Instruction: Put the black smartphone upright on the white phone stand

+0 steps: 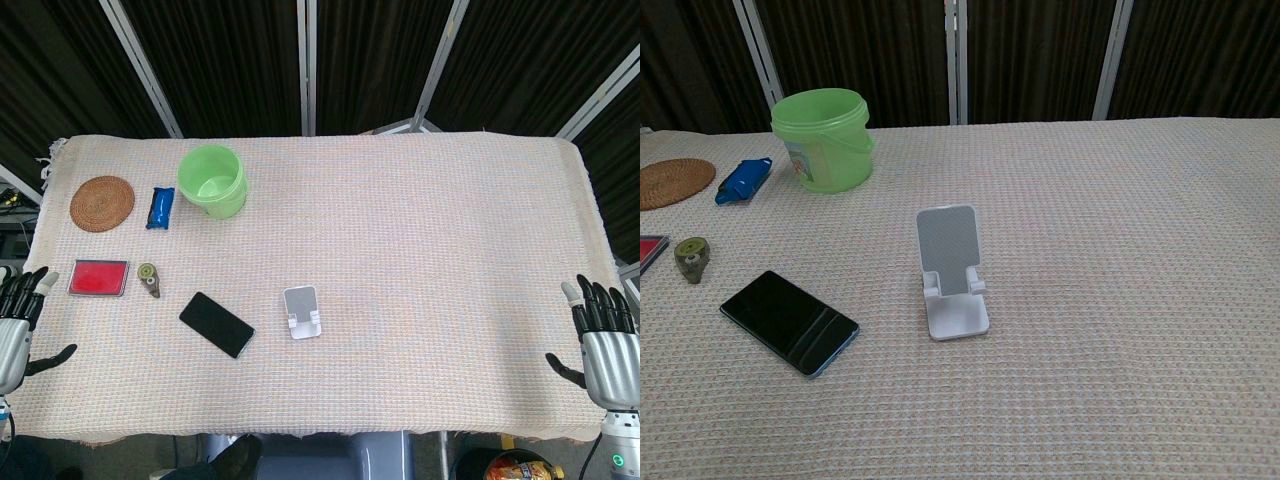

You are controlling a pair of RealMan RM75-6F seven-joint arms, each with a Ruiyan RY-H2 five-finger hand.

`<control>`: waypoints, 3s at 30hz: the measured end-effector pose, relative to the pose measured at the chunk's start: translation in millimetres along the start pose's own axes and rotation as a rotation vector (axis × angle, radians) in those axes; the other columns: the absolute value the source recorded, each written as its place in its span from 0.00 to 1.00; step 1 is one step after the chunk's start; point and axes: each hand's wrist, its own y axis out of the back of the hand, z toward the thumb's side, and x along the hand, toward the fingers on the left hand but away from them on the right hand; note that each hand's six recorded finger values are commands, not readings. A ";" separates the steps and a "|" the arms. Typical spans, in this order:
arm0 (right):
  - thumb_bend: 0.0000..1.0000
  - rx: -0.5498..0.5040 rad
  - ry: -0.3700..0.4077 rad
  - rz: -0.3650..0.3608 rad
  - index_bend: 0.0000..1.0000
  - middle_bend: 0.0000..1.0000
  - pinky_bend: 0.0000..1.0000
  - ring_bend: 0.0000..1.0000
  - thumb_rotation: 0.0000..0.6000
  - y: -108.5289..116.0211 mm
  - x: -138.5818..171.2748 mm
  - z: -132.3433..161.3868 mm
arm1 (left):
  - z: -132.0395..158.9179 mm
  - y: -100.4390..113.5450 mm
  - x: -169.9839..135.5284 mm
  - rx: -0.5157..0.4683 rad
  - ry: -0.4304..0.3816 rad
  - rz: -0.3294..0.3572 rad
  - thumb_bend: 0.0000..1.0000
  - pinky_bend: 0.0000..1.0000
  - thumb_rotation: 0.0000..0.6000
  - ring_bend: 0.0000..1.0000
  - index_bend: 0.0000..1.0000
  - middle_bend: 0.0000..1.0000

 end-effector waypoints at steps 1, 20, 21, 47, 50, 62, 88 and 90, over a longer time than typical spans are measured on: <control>0.00 -0.001 -0.002 0.002 0.00 0.00 0.00 0.00 1.00 -0.3 0.0 -0.5 | -0.1 -0.3 -0.1 0.002 0.001 -0.004 0.00 0.00 1.00 0.00 0.00 0.00; 0.00 -0.001 -0.020 0.016 0.00 0.00 0.00 0.00 1.00 -4.1 -3.8 -3.1 | 59.8 -42.8 48.1 0.008 -0.260 -0.201 0.00 0.00 1.00 0.00 0.00 0.00; 0.00 0.003 -0.030 0.021 0.00 0.00 0.00 0.00 1.00 -5.7 -4.7 -5.5 | 74.3 -53.5 56.9 0.018 -0.312 -0.235 0.00 0.00 1.00 0.00 0.00 0.00; 0.00 0.014 -0.091 0.063 0.00 0.00 0.00 0.00 1.00 -19.1 -13.3 -23.0 | 161.7 -161.1 102.9 0.224 -0.602 -0.468 0.00 0.17 1.00 0.19 0.20 0.13; 0.00 0.015 -0.088 0.065 0.00 0.00 0.00 0.00 1.00 -19.9 -13.9 -21.9 | 163.2 -165.3 103.2 0.224 -0.604 -0.470 0.00 0.18 1.00 0.20 0.21 0.14; 0.00 0.009 -0.089 0.067 0.00 0.00 0.00 0.00 1.00 -20.0 -14.6 -22.0 | 165.3 -168.1 104.3 0.238 -0.611 -0.439 0.00 0.38 1.00 0.45 0.47 0.44; 0.00 -0.023 -0.108 0.056 0.00 0.00 0.00 0.00 1.00 -12.3 -13.5 -28.4 | 229.5 -57.1 125.1 0.498 -0.952 0.102 0.00 0.43 1.00 0.48 0.54 0.47; 0.00 -0.023 -0.113 0.057 0.00 0.00 0.00 0.00 1.00 -12.4 -13.9 -29.8 | 244.1 -51.5 129.6 0.579 -1.017 0.162 0.00 0.43 1.00 0.48 0.54 0.47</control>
